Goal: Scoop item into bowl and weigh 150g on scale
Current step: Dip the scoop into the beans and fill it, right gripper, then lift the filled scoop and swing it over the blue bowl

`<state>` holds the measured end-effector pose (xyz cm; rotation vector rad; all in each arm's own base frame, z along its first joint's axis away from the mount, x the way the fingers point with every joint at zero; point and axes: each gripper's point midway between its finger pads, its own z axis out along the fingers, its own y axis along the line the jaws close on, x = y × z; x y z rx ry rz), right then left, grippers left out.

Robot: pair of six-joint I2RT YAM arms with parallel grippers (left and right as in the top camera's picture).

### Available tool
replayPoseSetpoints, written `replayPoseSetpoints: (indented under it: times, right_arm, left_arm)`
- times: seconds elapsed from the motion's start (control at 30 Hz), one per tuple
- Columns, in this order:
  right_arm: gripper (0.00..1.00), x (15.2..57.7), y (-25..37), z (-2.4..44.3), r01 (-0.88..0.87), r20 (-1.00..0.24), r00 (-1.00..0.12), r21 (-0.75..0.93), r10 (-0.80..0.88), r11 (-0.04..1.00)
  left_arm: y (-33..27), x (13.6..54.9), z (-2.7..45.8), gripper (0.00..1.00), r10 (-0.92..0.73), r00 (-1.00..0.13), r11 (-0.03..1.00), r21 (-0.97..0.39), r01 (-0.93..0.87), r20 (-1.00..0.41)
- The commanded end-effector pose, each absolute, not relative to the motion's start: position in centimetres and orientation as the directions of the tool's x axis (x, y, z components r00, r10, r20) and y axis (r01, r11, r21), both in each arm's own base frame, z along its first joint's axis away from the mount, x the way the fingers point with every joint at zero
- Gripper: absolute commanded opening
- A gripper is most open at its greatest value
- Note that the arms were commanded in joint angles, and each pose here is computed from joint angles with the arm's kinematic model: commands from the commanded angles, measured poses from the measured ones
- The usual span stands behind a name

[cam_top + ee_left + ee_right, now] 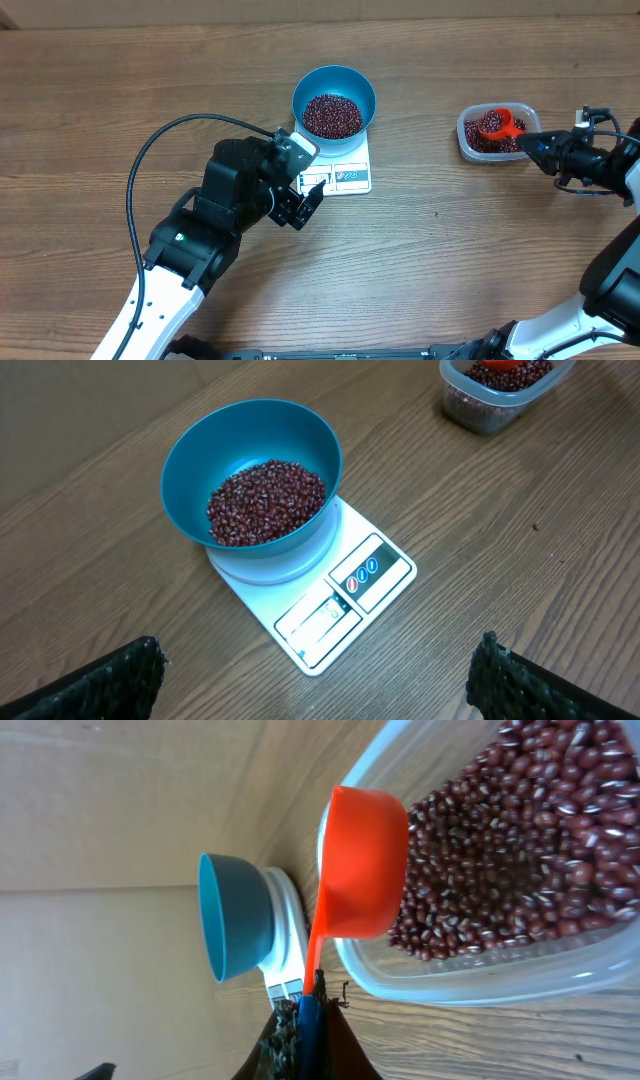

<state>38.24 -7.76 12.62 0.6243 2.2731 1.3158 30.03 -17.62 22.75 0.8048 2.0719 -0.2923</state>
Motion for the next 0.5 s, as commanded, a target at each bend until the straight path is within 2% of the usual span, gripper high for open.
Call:
replayPoseSetpoints:
  times: [0.0, 0.3, 0.47]
  right_arm:
    - [0.04, 38.6, -7.7, 13.7, 0.110, -0.168, -0.802, 0.902, 0.574, 0.418]
    - [0.04, 38.6, -7.0, 14.9, 0.067, -0.161, -0.805, 0.932, 0.572, 0.356]
    - [0.04, 38.6, -6.8, 15.3, 0.030, -0.189, -0.807, 0.933, 0.560, 0.358]
  left_arm:
    - [-17.3, 30.1, 23.0, 1.00, 0.420, -0.418, 0.777, 0.080, 0.625, -0.805]
    - [-17.3, 30.1, 23.0, 1.00, 0.420, -0.418, 0.777, 0.080, 0.625, -0.805]
    - [-17.3, 30.1, 23.0, 1.00, 0.420, -0.419, 0.777, 0.080, 0.625, -0.805]
